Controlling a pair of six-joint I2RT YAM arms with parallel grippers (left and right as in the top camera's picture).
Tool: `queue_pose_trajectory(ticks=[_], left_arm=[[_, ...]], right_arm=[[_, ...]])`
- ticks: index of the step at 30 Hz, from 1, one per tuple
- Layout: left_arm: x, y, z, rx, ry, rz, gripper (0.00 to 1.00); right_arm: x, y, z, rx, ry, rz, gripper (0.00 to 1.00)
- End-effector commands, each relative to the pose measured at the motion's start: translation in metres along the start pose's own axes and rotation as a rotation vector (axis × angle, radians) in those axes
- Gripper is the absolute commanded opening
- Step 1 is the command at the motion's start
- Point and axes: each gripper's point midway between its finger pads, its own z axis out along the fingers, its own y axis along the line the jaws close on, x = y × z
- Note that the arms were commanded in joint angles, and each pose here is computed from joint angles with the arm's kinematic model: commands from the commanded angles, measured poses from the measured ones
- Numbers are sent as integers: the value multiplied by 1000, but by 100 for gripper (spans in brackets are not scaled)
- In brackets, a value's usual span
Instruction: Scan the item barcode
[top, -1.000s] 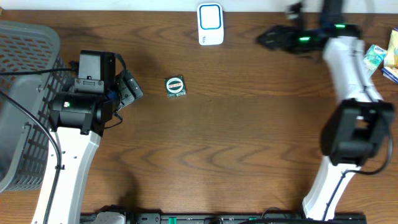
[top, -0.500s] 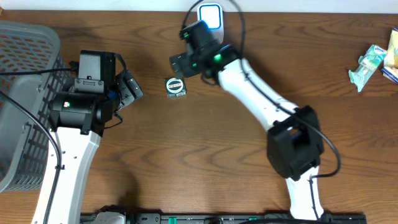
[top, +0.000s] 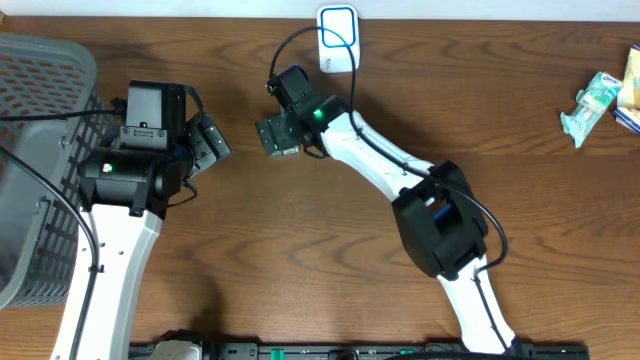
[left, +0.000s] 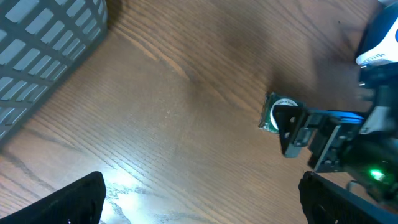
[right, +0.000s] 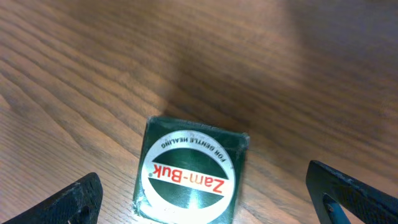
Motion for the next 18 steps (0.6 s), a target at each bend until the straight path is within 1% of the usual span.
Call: queue_pose_trajectory(ticks=[1, 5, 9, 13, 15, 18], left_arm=[[-4, 1, -4, -1, -14, 4, 98], [-5, 1, -4, 0, -14, 4, 98], [-4, 1, -4, -1, -14, 4, 98], [-4, 1, -4, -1, -14, 4, 98], [-4, 1, -4, -1, -14, 4, 98], [-4, 1, -4, -1, -14, 4, 98]], right_arm=[[13, 6, 14, 12, 27, -1, 99], [13, 3, 14, 61, 13, -12, 92], [17, -3, 22, 106, 14, -18, 92], [22, -5, 32, 112, 21, -19, 92], [26, -5, 36, 113, 30, -21, 88], [30, -2, 39, 113, 37, -29, 85]])
